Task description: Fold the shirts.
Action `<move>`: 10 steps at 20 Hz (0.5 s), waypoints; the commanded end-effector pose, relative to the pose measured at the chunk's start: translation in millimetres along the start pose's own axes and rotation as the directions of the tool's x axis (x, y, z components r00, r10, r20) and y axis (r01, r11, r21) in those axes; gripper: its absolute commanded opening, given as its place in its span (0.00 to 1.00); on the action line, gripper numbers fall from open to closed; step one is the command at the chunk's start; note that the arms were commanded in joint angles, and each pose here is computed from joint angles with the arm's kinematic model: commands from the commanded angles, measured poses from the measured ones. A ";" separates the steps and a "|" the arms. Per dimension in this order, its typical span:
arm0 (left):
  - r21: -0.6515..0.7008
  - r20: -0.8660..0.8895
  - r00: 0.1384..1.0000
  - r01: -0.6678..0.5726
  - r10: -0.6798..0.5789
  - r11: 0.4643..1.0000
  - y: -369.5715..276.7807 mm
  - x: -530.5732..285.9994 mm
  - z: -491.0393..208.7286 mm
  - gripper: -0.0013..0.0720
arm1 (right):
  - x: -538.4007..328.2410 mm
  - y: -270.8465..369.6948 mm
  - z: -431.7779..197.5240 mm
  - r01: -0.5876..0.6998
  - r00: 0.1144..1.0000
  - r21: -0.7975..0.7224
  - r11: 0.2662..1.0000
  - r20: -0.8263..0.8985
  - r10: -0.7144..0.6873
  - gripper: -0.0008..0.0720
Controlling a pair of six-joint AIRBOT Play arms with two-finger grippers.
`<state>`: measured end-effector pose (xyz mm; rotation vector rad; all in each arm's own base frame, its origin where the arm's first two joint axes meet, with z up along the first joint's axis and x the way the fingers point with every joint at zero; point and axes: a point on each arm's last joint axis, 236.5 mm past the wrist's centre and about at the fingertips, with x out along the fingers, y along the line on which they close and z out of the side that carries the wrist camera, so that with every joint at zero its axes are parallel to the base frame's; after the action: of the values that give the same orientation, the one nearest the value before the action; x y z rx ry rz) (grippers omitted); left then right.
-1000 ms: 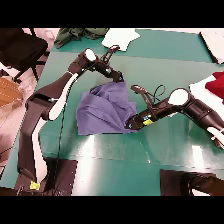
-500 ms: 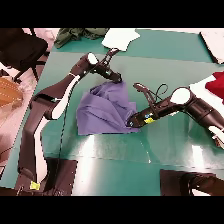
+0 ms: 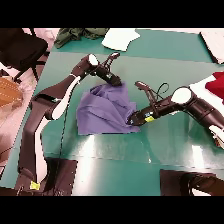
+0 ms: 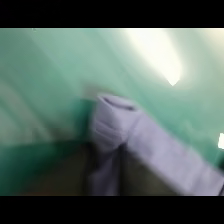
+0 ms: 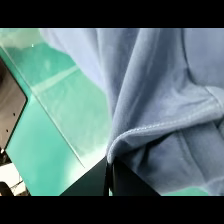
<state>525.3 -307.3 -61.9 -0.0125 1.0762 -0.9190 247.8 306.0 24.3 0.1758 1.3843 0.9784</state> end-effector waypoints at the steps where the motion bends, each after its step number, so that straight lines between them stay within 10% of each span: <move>1: 0.002 0.062 0.998 -0.019 0.019 1.000 -2.3 -12.3 19.1 0.05 | -6.3 -8.7 5.2 0.007 1.000 0.020 1.000 0.021 -0.007 0.02; 10: -0.138 0.295 0.833 -0.448 0.469 0.883 59.3 -222.6 83.8 0.05 | -109.3 -2.7 110.5 0.109 0.894 -0.049 0.993 0.441 -0.076 0.02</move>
<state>581.5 -229.1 72.2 -0.0112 0.8118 -0.6433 316.2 290.7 77.8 0.2302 1.1428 0.9023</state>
